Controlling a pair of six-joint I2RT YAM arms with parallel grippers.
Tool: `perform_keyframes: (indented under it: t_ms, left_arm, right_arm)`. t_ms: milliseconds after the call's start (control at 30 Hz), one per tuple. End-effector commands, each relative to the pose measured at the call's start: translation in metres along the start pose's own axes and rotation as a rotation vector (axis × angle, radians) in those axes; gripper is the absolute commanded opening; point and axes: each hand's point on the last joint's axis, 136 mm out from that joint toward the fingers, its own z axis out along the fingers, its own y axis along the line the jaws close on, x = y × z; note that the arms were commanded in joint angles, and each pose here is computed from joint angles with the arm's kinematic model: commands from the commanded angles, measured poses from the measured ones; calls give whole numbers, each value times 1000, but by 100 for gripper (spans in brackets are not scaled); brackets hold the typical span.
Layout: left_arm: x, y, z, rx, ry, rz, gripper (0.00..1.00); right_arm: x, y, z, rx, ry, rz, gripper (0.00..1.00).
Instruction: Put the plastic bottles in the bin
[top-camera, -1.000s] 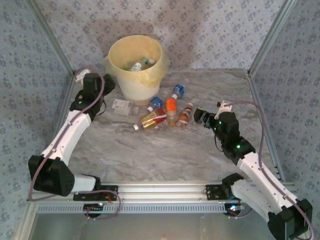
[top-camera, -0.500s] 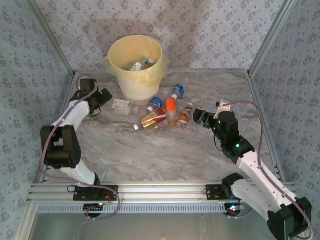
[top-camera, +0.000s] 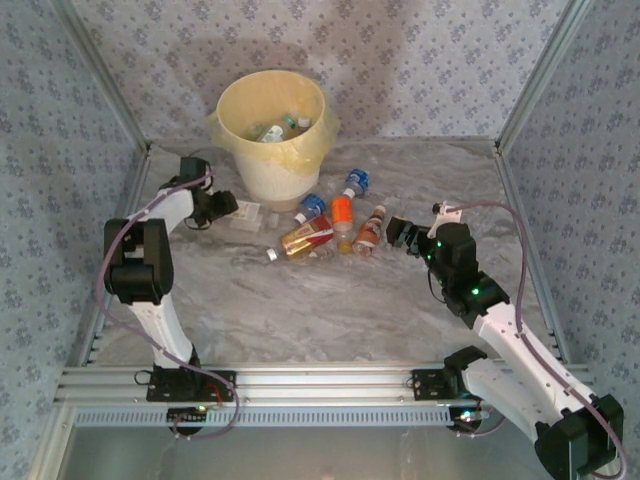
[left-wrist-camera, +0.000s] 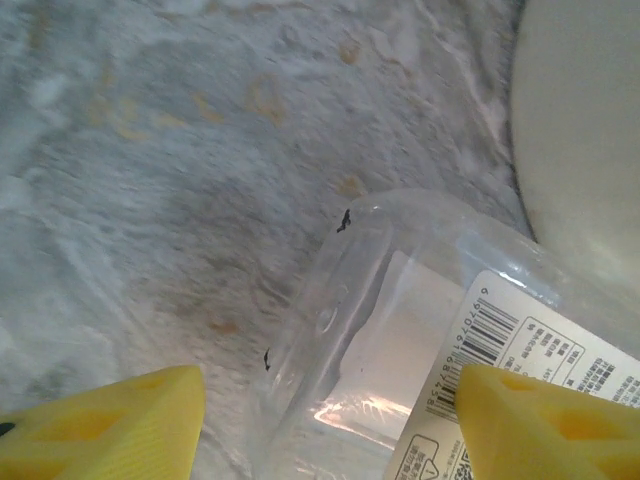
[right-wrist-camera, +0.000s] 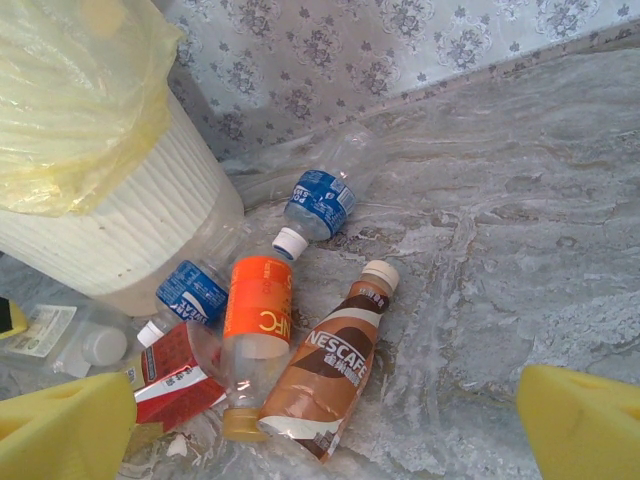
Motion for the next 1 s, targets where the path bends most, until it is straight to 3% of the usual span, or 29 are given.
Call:
perform_keyframes:
  t_ms: [0,133,400,500,600,667,867,933,967]
  left_arm:
    - [26,-15,-10,28,37,57,67]
    - [55,-14,-19,-3,59,29,63]
    - [112,-30,-62,28,57,-8,64]
    - [120,-38,-84,37,38,29,70]
    - [122,-38,-100,31,29,97,87]
    - [121,-45,-105,52,16,229,98]
    - [117,-64,-110,-73,5,814,98]
    - [101,-68,-114,-123,-35,918,98]
    - [100,-74,-116,-86,-33,979,97]
  right_arm:
    - [-13,2,-5,-3,-38,25,100]
    - [-12,4,-3,-14,-31,27,100]
    - [-7,7,5,-28,-13,27,100]
    - [-5,8,8,-33,-5,28,100]
    - [-5,9,10,-38,-3,28,100]
    - [-6,10,10,-39,-5,28,100]
    - [-10,12,11,-43,-12,25,100]
    - [-11,13,12,-46,-15,23,100]
    - [-12,13,13,-47,-16,22,100]
